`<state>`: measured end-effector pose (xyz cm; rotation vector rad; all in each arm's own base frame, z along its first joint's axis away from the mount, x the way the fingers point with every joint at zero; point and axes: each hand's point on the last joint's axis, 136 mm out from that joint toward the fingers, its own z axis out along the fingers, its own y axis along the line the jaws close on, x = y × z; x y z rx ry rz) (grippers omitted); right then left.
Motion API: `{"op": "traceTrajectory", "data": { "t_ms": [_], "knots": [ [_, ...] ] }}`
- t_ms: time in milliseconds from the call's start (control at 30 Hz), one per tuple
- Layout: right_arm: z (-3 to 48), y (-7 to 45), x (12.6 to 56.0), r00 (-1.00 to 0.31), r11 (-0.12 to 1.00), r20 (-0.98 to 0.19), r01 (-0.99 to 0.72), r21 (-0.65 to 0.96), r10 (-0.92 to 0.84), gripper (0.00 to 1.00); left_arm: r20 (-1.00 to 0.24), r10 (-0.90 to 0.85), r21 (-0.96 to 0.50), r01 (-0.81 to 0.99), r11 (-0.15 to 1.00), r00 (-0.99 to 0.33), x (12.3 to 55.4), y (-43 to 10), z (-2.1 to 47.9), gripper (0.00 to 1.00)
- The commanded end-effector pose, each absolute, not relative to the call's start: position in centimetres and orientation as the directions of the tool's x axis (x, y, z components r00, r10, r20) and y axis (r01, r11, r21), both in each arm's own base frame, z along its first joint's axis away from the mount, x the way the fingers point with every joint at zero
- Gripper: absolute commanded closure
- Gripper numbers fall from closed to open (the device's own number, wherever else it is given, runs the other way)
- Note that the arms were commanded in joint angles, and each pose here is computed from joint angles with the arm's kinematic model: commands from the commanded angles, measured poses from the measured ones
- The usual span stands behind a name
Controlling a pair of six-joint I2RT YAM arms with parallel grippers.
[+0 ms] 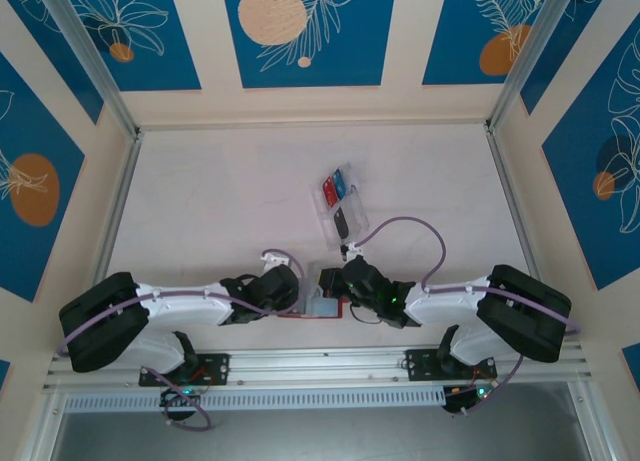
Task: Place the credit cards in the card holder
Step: Insert the credit card into the card slot.
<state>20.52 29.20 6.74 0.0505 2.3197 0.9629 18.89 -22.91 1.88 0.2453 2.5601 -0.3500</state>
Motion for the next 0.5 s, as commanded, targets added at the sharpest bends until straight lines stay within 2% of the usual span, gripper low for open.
{"op": "traceTrajectory", "data": {
  "t_ms": [0,467],
  "knots": [
    [7.7,29.1,21.3,-0.784,0.718,-0.542,-0.186,0.67,0.303,1.0,-0.44,0.157,-0.17,0.253,0.952,-0.884,16.7,-21.7,-0.8,0.59],
    [6.5,30.0,21.8,-0.8,0.714,-0.522,-0.177,0.677,0.296,1.0,-0.44,0.155,-0.173,0.253,0.952,-0.885,16.7,-21.7,-0.8,0.59]
  ]
}}
